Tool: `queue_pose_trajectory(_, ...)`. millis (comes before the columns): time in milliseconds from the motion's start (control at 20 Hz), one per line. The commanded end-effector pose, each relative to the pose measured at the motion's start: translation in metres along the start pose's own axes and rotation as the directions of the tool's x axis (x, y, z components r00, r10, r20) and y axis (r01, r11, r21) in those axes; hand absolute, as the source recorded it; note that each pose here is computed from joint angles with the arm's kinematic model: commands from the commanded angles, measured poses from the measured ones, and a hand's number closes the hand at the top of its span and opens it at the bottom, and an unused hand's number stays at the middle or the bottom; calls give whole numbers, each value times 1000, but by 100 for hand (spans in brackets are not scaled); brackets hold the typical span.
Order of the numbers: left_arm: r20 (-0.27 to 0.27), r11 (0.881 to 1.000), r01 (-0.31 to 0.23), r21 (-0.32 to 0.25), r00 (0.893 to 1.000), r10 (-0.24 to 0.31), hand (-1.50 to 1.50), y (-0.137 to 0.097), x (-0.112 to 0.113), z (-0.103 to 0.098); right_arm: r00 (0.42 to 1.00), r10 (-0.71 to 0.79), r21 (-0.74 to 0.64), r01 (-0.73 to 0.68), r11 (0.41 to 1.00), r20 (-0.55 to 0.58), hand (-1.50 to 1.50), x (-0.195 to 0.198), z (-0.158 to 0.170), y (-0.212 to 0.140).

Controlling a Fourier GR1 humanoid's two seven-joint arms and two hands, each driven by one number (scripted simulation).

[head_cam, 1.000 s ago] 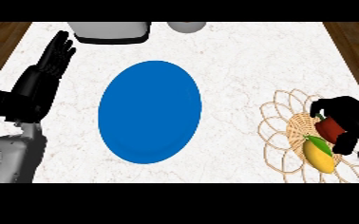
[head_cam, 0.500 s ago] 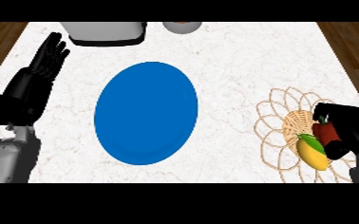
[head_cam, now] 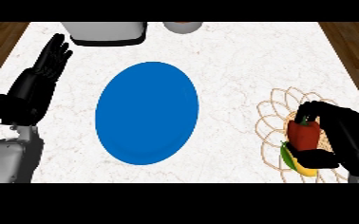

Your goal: Pick the bell pepper from the placemat and place it in the plate

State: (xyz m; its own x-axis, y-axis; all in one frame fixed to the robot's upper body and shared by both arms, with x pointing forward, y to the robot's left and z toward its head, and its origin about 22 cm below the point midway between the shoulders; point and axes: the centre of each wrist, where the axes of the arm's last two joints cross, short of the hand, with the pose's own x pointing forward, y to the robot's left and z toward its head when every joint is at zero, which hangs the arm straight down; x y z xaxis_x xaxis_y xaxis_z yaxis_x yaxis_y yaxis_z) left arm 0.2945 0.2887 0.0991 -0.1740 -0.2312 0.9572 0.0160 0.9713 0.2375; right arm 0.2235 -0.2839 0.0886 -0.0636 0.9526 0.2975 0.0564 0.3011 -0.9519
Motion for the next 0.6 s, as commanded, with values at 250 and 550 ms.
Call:
queue_pose_trajectory(250,10,1000,-9,-19,1000,9,0,0,9,-6,935,-261,-25,275,961,239,150,93,8,-36)
queue_pose_trajectory(550,14,1000,-9,-14,1000,9,0,-5,0,-13,922,-278,12,285,958,268,150,156,-7,-36)
